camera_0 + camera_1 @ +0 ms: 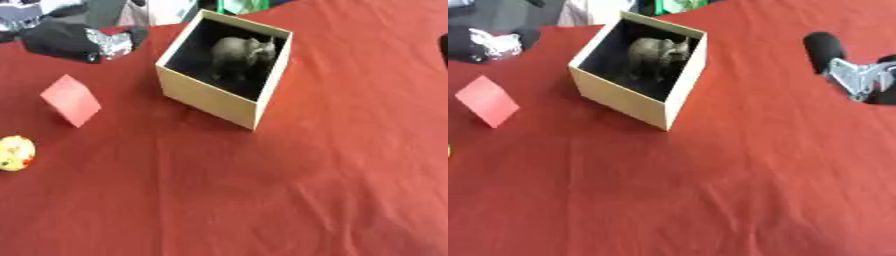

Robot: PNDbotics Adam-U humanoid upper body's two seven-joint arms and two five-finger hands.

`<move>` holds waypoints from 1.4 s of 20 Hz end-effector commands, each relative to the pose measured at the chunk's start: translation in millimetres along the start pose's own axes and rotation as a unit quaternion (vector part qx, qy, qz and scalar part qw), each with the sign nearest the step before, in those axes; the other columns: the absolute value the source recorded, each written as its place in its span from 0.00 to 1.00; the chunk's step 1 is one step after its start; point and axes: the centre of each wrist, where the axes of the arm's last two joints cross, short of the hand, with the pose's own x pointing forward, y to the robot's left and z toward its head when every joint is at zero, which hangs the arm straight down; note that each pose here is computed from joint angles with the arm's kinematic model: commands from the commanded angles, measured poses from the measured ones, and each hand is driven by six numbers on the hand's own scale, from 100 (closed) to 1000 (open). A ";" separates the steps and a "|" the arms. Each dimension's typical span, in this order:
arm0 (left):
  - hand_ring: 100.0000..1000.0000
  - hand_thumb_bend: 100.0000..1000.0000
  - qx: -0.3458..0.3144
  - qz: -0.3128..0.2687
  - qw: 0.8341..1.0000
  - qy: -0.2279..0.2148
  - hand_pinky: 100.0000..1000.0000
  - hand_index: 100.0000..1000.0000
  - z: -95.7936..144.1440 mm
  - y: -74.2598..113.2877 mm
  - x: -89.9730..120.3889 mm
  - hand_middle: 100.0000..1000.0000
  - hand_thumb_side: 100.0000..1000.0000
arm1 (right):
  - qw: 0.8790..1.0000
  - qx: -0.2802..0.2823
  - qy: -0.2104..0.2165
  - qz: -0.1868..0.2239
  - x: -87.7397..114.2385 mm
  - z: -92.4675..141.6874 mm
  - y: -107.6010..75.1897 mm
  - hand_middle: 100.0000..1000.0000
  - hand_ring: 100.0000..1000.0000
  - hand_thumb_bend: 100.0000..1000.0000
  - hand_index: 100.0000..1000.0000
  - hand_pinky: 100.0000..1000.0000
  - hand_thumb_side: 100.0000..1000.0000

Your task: Pick up objects on the table and place them in the box.

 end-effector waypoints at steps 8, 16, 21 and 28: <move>0.95 0.58 -0.080 -0.047 0.988 0.121 0.93 0.90 5.8 -19.5 -44.7 0.83 1.00 | 1.000 -0.002 0.007 0.022 -1.2 1.9 -10.2 0.78 0.90 0.00 0.78 0.87 0.44; 0.96 0.71 -0.141 -0.058 0.967 0.203 0.94 0.91 2.4 -54.3 -77.0 0.85 1.00 | 1.000 -0.001 0.008 0.018 -1.0 2.2 -9.0 0.78 0.90 0.00 0.78 0.87 0.45; 0.95 0.72 -0.170 -0.069 0.959 0.218 0.93 0.89 1.2 -72.7 -88.6 0.82 1.00 | 1.000 0.002 0.013 0.015 -1.3 3.8 -8.3 0.78 0.90 0.00 0.78 0.87 0.45; 0.95 0.75 -0.196 -0.065 0.951 0.230 0.92 0.86 6.3 -81.4 -98.1 0.80 1.00 | 1.000 0.006 0.020 0.011 -2.1 7.2 -7.0 0.78 0.90 0.00 0.78 0.87 0.46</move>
